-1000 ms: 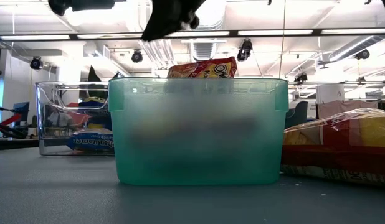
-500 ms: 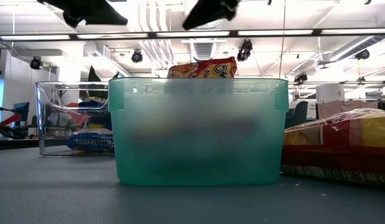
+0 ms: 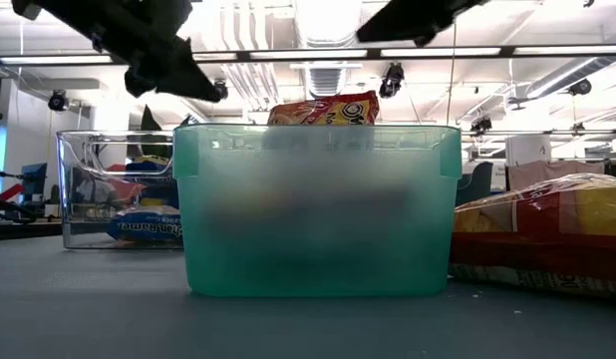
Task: Sort Maruchan noodles
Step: Put the blue noodle pack into the transparent bin
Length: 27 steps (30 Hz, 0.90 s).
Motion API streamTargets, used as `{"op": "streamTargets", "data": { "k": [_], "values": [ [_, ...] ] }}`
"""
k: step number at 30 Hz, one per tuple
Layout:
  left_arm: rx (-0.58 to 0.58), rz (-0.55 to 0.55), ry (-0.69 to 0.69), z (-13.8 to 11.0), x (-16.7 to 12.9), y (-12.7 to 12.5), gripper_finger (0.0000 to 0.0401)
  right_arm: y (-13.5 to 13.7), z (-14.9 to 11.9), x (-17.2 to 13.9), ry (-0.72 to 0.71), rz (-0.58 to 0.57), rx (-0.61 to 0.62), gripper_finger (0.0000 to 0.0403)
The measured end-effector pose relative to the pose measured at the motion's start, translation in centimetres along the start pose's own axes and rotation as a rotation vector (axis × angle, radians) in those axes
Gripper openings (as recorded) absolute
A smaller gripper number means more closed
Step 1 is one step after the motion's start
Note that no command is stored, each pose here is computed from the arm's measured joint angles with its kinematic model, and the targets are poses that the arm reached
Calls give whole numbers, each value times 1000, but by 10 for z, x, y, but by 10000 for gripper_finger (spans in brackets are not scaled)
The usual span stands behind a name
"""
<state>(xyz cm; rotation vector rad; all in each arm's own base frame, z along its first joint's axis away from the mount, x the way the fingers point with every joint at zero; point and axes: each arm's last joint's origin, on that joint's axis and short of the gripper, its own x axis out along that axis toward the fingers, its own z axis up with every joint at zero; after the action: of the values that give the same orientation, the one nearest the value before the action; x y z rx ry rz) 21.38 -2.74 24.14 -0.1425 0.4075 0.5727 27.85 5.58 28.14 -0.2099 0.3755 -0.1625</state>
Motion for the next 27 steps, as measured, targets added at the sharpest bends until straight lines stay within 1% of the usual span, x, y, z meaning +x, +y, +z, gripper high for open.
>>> {"op": "streamTargets", "data": {
  "k": [2, 5, 10, 15, 19, 23, 27],
  "values": [
    [-21, -5, 82, -1, 0, 0, 0, -3, -3, -8, -56, 4, 2, 9],
    [-29, 37, 182, 4, -1, -3, 0, -8, -12, -18, -91, 13, -24, 9],
    [70, 104, 376, 7, 0, -6, 0, -14, -12, -31, -143, 25, -34, 9],
    [136, 169, 500, 5, 5, -9, 0, -19, -10, -41, -166, 21, -82, 9],
    [165, 205, 573, 2, 9, -10, 0, -21, -11, -46, -172, 18, -99, 9],
    [189, 226, 607, 0, 12, -10, 0, -21, -13, -46, -164, 18, -109, 9],
    [189, 252, 624, -1, 15, -7, 0, -20, -14, -45, -156, 20, -115, 9]
  ]
}}
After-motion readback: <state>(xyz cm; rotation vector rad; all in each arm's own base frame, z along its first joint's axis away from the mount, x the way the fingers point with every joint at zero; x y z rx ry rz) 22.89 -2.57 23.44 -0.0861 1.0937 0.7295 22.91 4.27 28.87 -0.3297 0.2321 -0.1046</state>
